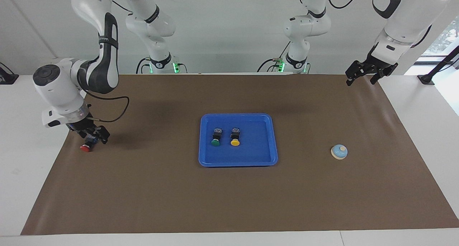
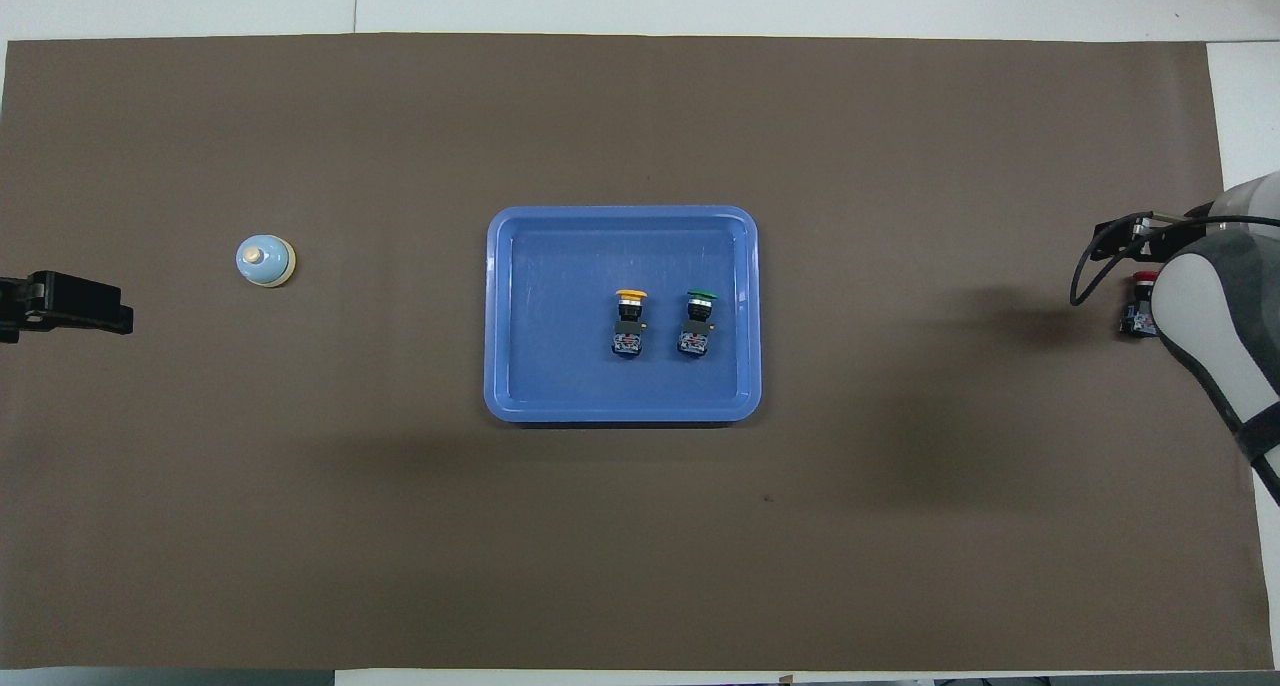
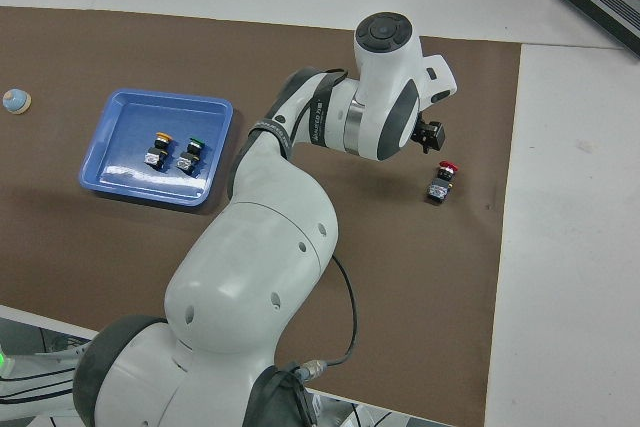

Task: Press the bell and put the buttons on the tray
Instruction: 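Open the right gripper and move it to the red-capped button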

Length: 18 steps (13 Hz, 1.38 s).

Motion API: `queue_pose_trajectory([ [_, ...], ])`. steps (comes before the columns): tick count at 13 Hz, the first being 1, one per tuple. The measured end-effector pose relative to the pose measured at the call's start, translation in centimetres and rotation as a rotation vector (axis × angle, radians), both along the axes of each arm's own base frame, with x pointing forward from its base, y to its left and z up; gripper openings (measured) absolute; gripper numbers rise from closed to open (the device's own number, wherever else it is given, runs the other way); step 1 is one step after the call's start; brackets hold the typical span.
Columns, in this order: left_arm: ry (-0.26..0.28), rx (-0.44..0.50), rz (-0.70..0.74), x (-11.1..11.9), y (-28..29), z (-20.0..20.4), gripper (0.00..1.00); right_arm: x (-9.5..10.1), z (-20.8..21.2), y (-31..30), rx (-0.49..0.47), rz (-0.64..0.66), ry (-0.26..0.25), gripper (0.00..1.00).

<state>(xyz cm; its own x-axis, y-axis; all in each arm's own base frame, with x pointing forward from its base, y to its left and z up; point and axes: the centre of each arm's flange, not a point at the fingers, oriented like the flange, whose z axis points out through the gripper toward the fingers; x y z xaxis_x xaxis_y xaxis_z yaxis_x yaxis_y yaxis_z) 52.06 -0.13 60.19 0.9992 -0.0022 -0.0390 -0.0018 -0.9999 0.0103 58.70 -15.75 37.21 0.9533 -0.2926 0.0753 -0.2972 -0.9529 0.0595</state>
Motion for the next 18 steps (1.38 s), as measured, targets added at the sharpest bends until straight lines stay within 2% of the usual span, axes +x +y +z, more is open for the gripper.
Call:
queue_pose_trajectory([
  [3,0.0,0.0,0.0,0.0,0.0,0.0,1.0,-1.4,-2.4,-3.0,-0.01,-0.042,-0.014,1.0],
  [9,0.0,0.0,0.0,0.0,0.0,0.0,1.0,-2.7,-6.2,-6.2,0.003,-0.099,0.033,1.0],
  [11,0.0,0.0,0.0,0.0,0.0,0.0,1.0,-2.8,-7.1,-6.3,-0.004,-0.098,0.006,1.0],
  [14,0.0,0.0,0.0,0.0,0.0,0.0,1.0,-3.5,-8.8,-5.9,-0.002,-0.094,0.005,0.95],
  [15,0.0,0.0,0.0,0.0,0.0,0.0,1.0,-3.5,-8.8,-5.9,-0.001,-0.094,0.006,0.86],
  [18,0.0,0.0,0.0,0.0,0.0,0.0,1.0,-3.2,-8.4,-5.2,0.0,-0.08,0.001,0.45],
])
